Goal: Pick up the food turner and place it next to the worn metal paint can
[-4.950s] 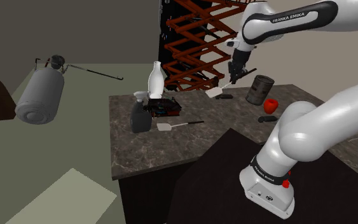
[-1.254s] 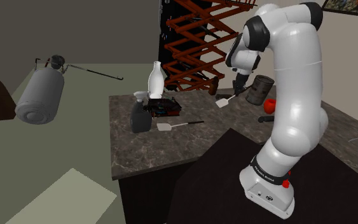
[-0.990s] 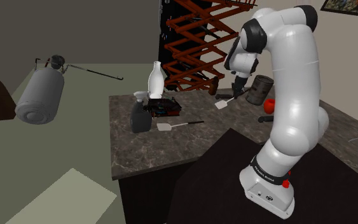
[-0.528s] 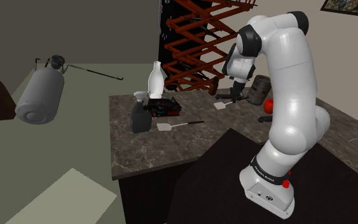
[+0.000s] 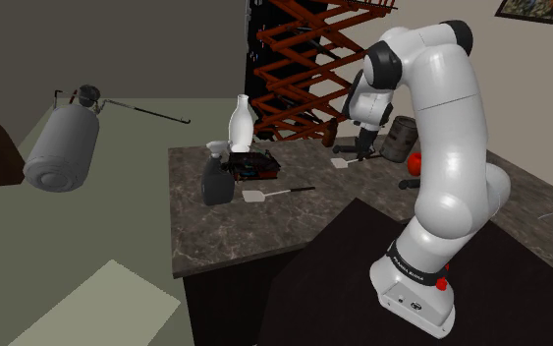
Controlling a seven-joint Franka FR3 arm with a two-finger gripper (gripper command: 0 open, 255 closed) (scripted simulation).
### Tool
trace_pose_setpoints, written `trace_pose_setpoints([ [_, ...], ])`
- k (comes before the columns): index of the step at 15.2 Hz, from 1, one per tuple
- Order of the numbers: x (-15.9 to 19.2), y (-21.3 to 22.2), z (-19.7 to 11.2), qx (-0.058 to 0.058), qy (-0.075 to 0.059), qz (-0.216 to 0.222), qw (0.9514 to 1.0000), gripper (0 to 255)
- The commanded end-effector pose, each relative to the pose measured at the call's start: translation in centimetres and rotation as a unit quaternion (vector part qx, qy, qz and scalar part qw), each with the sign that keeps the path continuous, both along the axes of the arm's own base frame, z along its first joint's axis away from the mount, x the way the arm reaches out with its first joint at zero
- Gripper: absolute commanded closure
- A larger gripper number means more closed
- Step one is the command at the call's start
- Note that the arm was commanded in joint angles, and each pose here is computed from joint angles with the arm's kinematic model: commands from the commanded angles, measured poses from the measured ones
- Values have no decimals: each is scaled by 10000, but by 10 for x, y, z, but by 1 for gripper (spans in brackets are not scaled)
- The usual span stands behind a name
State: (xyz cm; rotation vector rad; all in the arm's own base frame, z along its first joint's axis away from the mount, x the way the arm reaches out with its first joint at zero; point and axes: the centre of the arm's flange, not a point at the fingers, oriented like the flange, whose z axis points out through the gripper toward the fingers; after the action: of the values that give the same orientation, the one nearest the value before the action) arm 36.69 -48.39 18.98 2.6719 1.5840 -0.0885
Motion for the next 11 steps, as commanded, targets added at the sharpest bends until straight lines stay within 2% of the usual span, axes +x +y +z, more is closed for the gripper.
trace_pose_setpoints([
  [1, 0, 0, 0, 0, 0, 0, 10000, 0],
  [6, 0, 0, 0, 0, 0, 0, 10000, 0],
  [10, 2, 3, 50, 0, 0, 0, 10000, 0],
  [11, 2, 3, 50, 0, 0, 0, 10000, 0],
])
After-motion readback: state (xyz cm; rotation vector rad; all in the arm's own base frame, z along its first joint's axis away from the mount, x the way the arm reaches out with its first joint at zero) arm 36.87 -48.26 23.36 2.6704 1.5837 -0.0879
